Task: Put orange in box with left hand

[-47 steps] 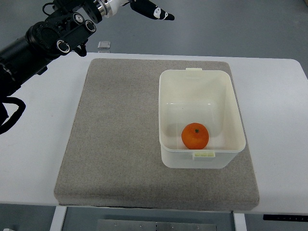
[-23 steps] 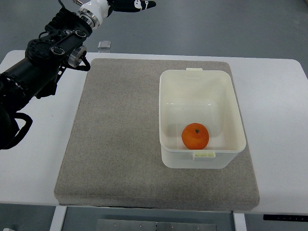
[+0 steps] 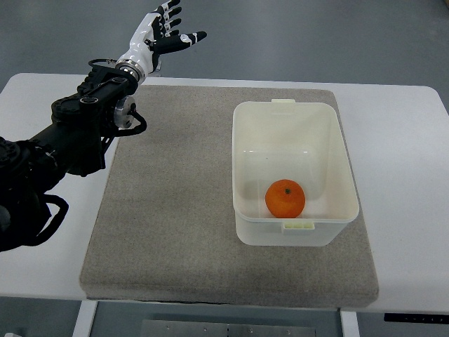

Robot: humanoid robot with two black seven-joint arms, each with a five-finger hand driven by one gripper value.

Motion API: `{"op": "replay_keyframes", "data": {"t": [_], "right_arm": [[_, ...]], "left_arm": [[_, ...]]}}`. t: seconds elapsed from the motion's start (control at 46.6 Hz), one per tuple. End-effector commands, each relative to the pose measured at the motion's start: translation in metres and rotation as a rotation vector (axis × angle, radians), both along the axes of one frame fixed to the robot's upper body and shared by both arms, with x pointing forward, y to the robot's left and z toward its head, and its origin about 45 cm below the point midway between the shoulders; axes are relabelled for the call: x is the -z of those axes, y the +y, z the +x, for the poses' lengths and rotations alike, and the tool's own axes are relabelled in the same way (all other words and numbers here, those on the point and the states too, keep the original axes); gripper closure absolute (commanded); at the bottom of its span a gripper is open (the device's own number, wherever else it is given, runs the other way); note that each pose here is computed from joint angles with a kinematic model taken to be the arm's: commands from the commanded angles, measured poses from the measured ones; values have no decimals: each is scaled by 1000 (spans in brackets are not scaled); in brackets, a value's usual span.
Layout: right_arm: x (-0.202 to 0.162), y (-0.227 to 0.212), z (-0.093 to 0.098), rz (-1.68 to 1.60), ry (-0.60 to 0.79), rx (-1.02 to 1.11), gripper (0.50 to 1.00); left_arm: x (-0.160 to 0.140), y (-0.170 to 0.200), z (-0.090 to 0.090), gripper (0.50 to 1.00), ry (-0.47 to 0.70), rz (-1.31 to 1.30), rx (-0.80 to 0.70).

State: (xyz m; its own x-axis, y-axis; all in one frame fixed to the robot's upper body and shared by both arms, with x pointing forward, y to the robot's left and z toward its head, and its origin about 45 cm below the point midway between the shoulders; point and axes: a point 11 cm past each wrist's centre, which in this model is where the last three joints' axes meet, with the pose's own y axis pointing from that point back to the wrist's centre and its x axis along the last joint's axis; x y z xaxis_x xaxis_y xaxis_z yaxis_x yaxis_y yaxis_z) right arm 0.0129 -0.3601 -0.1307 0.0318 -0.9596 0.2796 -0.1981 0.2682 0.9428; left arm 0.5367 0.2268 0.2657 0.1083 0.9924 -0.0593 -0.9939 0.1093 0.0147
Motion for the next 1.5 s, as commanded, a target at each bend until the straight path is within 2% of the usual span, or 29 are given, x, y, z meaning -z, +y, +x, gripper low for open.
{"op": "replay_keyframes", "data": {"t": [0.0,0.129,0.364,0.536,0.686,0.836,0.879,1.008,1.479], "right_arm": [[0,0,0,0,1,0,574],[0,0,0,0,1,0,574],[0,0,0,0,-1,0,574],[0,0,0,-2,1,0,574],[0,0,0,0,1,0,574],[0,0,0,0,1,0,574],[0,0,0,0,-1,0,574],[0,0,0,0,1,0,574],[0,0,0,0,-1,0,574]], "left_arm": [[17,7,-7,546,29,-111,-11],[26,17,-11,549,33,-283,-46],[26,46,-10,555,32,-381,-168],[22,50,-9,555,13,-450,-168],[17,49,-8,555,-4,-453,-161],[13,52,-7,534,-10,-449,-162],[12,56,-7,508,-13,-447,-167],[8,65,-7,508,-24,-439,-177],[10,64,-7,506,-18,-422,-170]]}}
